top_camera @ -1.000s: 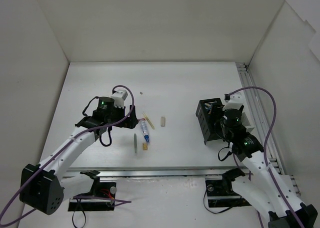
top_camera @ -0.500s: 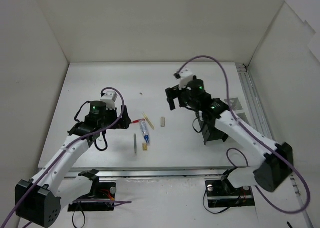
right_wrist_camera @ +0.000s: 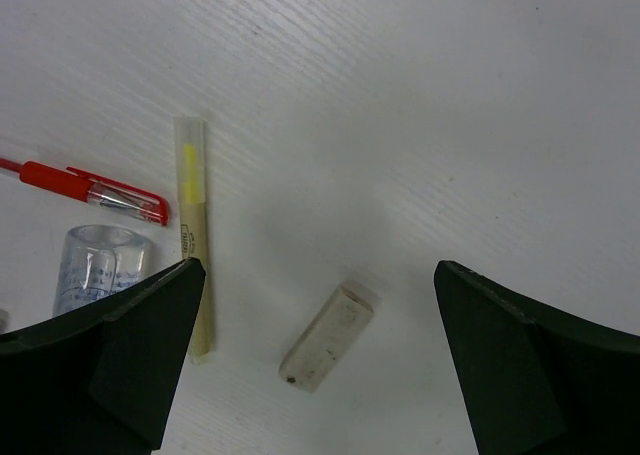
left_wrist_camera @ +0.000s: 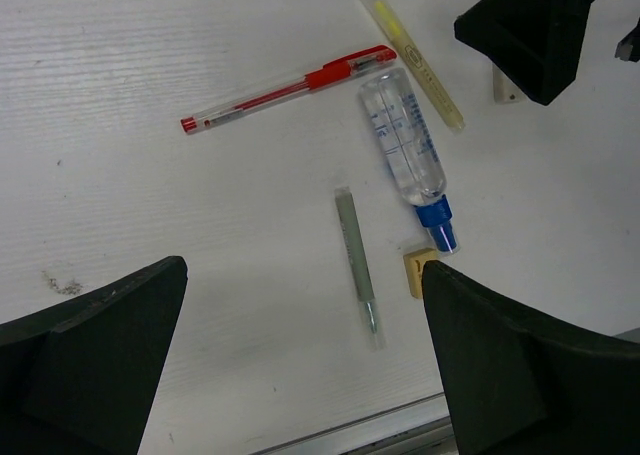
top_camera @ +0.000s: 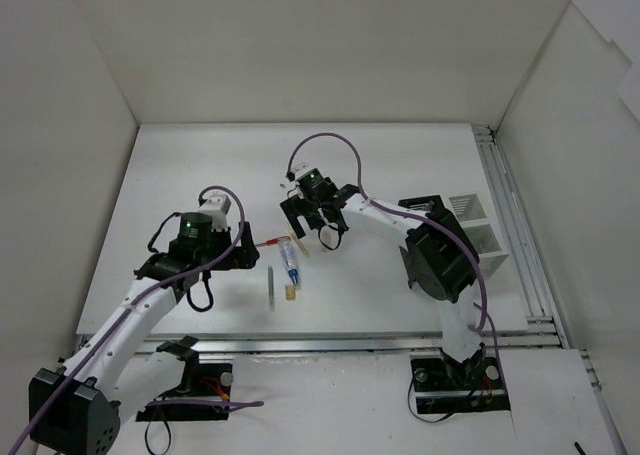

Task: Sort the stationery into containers
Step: Pick up the pen from the center of the board.

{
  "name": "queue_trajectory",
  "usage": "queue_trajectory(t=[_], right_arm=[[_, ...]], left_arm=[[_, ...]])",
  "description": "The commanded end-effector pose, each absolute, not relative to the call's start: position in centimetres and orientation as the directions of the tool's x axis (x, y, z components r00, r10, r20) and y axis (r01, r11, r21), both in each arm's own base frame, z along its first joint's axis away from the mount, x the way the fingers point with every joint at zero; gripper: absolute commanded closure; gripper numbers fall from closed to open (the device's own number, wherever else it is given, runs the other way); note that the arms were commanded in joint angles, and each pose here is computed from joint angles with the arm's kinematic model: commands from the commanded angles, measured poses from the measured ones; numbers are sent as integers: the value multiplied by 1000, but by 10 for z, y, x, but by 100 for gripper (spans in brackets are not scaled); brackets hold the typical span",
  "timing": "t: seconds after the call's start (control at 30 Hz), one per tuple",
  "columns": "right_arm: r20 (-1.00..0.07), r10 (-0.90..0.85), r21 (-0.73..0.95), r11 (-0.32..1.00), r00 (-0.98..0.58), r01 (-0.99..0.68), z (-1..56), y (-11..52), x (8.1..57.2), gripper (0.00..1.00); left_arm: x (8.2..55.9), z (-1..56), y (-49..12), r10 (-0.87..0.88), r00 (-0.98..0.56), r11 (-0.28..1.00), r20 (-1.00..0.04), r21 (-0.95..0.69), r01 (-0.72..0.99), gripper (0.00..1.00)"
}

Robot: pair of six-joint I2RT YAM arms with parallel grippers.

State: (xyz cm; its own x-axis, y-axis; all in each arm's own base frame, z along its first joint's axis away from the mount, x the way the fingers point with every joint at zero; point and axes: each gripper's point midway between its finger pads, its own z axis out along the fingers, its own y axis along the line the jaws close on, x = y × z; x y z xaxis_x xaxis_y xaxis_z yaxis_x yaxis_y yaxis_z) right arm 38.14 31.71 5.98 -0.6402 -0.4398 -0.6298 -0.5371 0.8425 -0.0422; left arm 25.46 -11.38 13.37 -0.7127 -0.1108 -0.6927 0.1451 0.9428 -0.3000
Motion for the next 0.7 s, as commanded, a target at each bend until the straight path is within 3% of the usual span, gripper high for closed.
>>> queue_trajectory(t=[0.0,0.3,0.4,0.43,0.5,0.67], right_arm=[[-671,-406,-28,851,-620,-525,82,336,388,2],[-601,-455,-17,830,-658,-558,32,358,373,7],[-594,-445,-18,840,-670,-543,24,360,375,22],[-595,-444,-35,847,-670,-530,22,358,378,42],[-605,-432,-45,857,-669,-513,25,356,380,65],[-621,-436,-33,845,-651,-534,32,359,378,89]], left_arm=[[265,146,-121,-135,-693,927,-708,-337,164,0],[265,141,-122,-123,-702,928,-701,-332,169,0],[266,140,-121,-117,-700,931,-704,-323,170,0],[266,141,-121,-118,-701,931,-704,-324,169,0],[267,140,-121,-116,-701,931,-703,-323,169,0],[267,140,-121,-116,-703,932,-701,-322,168,0]])
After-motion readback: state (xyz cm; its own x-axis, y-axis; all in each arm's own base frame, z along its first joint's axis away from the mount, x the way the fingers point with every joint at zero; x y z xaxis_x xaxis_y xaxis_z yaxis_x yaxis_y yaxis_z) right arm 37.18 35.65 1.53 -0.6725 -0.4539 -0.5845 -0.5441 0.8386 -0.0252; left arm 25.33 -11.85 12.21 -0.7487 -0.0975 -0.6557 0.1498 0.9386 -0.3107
